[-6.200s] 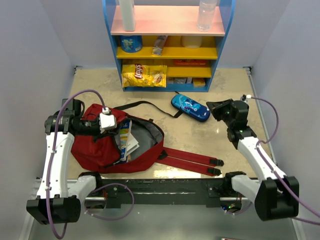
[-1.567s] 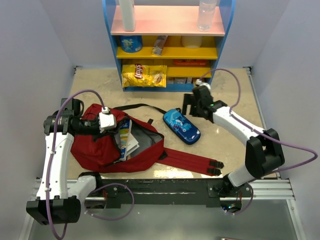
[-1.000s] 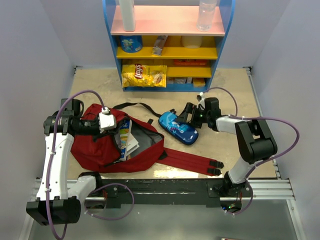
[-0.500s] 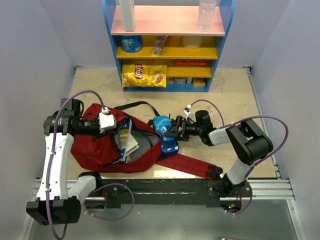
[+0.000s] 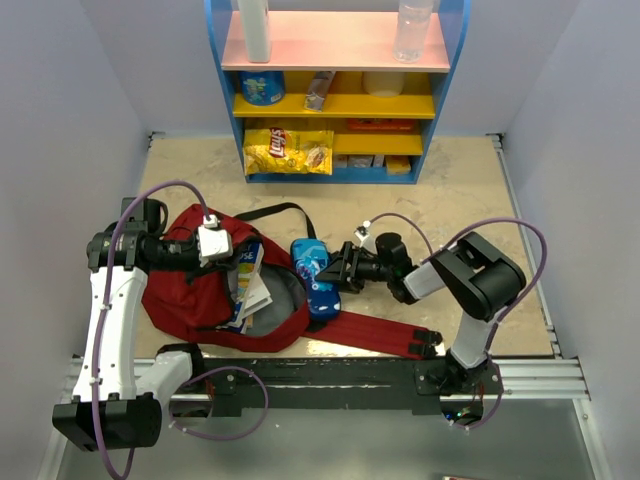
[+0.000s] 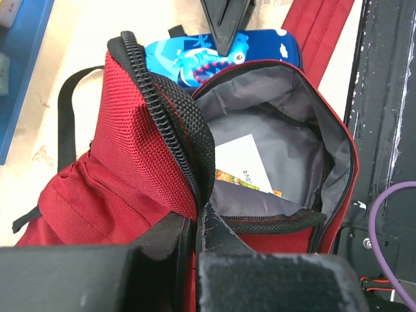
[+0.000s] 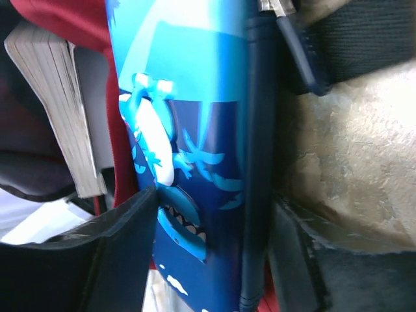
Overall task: Pack the student bag
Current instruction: Pick up the stationery from the center of the board, then place the stationery in the student bag.
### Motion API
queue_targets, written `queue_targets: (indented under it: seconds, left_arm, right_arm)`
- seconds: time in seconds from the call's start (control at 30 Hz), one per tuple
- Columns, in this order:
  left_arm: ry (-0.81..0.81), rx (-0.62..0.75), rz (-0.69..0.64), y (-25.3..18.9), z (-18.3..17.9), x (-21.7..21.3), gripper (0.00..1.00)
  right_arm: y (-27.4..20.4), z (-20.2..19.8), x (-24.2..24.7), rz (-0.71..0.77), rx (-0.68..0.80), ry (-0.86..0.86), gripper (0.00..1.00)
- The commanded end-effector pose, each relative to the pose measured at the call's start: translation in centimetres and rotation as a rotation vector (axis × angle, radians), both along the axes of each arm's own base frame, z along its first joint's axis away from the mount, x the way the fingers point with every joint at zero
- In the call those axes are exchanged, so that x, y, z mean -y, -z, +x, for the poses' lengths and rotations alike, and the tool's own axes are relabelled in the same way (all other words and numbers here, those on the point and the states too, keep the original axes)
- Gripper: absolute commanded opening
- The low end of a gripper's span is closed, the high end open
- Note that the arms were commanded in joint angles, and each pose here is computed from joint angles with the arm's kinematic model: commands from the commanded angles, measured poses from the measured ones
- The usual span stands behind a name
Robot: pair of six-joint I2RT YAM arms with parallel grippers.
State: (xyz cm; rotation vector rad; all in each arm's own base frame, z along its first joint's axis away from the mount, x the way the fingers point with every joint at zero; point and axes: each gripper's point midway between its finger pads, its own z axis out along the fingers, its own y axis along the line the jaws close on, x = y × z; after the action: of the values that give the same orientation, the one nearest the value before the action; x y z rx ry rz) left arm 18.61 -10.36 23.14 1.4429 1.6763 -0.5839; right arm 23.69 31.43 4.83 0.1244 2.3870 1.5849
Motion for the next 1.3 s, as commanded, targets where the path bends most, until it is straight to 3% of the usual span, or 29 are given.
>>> queue_targets:
  seconds: [0.0, 0.1, 0.13, 0.17, 0.33, 0.43, 0.67, 0.8, 0.83, 0.9, 0.93, 0.97, 1.03, 1.27]
  left_arm:
    - [0.044, 0.079, -0.027, -1.2, 0.1, 0.7, 0.0]
    - [0.043, 0.079, -0.026, -1.2, 0.1, 0.6, 0.0]
    - [0.046, 0.08, -0.027, -1.2, 0.1, 0.7, 0.0]
    - [0.046, 0.076, -0.031, -1.2, 0.1, 0.7, 0.0]
    - [0.047, 0.07, -0.042, -1.2, 0.1, 0.8, 0.0]
    - [0.049, 0.07, -0.046, -1.2, 0.0, 0.9, 0.0]
    - [0.049, 0.072, -0.046, -1.2, 0.0, 0.9, 0.0]
    - [0.054, 0.074, -0.055, -1.3, -0.1, 1.1, 0.0]
    - [0.054, 0.078, -0.058, -1.4, 0.0, 1.1, 0.0]
    - [0.052, 0.083, -0.082, -2.2, 0.1, 1.4, 0.0]
    - [0.053, 0.102, -0.09, -2.9, 0.3, 1.5, 0.0]
    - [0.062, 0.125, -0.113, -3.8, 0.4, 1.8, 0.0]
    - [0.055, 0.165, -0.138, -5.9, 0.7, 2.0, 0.0]
    - [0.082, 0.315, -0.205, -11.6, 0.0, 3.0, 0.0]
  right_arm:
    - [-4.4, 0.4, -1.7, 0.183, 0.066, 0.008, 0.54]
    - [-7.0, 0.1, -1.9, 0.23, 0.131, -0.004, 0.42]
    - [-7.1, -0.2, -1.9, 0.217, 0.129, -0.009, 0.34]
    - [-9.1, 0.1, -1.9, 0.224, 0.201, -0.011, 0.3]
    - [-9.9, -0.3, -2.8, 0.09, 0.251, -0.058, 0.15]
    - [-11.3, -0.5, -3.3, 0.101, 0.285, -0.067, 0.07]
    - [-14.5, -1.7, -4.8, 0.081, 0.318, -0.082, 0.04]
    - [-16.6, -2.1, -5.6, 0.063, 0.297, -0.001, 0.03]
    - [-15.9, -3.4, -6.0, 0.013, 0.266, -0.01, 0.03]
    - [-17.8, -2.3, -6.5, -0.057, 0.328, 0.085, 0.03]
    - [-16.1, -3.9, -6.5, -0.172, 0.296, 0.063, 0.03]
    - [-17.4, -3.0, -7.1, -0.207, 0.335, 0.099, 0.03]
    - [-15.8, -4.1, -6.8, -0.34, 0.313, 0.088, 0.03]
    - [-13.7, -4.0, -4.9, -0.521, 0.313, 0.169, 0.0]
